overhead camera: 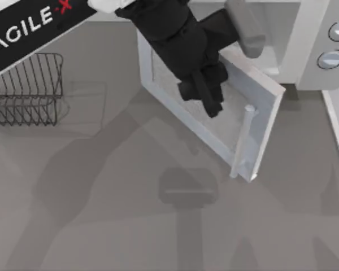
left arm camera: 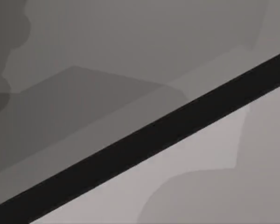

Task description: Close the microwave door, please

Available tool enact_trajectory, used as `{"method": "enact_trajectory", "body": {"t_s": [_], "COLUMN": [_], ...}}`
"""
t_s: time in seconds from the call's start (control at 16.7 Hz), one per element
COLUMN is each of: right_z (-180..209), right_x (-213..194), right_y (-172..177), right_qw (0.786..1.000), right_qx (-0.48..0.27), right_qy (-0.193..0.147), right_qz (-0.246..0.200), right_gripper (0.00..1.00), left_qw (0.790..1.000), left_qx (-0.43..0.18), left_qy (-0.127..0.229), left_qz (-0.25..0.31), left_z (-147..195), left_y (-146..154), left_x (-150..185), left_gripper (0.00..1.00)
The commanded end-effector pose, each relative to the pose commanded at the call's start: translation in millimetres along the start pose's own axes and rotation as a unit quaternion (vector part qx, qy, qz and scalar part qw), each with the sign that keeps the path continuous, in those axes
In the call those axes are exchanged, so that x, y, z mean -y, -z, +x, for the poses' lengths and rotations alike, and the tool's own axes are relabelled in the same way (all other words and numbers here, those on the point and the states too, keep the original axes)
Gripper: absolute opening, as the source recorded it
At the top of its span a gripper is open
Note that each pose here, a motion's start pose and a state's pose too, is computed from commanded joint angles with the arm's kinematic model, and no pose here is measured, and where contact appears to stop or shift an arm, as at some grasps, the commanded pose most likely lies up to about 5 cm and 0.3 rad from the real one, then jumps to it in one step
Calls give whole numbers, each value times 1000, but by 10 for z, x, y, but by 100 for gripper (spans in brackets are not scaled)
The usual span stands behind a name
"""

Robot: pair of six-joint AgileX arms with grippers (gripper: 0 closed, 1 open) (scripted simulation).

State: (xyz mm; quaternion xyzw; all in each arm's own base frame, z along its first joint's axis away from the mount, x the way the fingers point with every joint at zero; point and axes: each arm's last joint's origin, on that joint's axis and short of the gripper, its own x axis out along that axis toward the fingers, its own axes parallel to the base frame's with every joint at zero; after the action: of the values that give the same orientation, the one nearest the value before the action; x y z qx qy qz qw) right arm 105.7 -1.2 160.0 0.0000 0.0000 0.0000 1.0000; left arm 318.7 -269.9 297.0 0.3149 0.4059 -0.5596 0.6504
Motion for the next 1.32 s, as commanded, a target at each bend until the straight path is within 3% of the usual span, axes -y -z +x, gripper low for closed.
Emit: {"method": "enact_trajectory", "body": {"t_s": [0.12, 0.42, 0.9, 1.32], "right_z": [0, 0, 0, 0], "right_x": [0, 0, 0, 0], "right_y": [0, 0, 0, 0], "right_qw": [1000, 1000, 1000, 1000], "right_qx": [0, 0, 0, 0], "right_qy": [0, 0, 0, 0], "right_qz": [0, 0, 0, 0], "right_gripper": [100, 100, 100, 100], "left_qw": [1000, 1000, 999, 1000], "left_qx": [18, 18, -24, 18], "left_qy": [-16, -16, 19, -17], "left_qz": [9, 8, -11, 8], "left_z": [-94, -92, 183, 0], "left_y": [-54, -47, -61, -220], "left_x": [-19, -26, 62, 10], "left_gripper": [0, 0, 0, 0]}}
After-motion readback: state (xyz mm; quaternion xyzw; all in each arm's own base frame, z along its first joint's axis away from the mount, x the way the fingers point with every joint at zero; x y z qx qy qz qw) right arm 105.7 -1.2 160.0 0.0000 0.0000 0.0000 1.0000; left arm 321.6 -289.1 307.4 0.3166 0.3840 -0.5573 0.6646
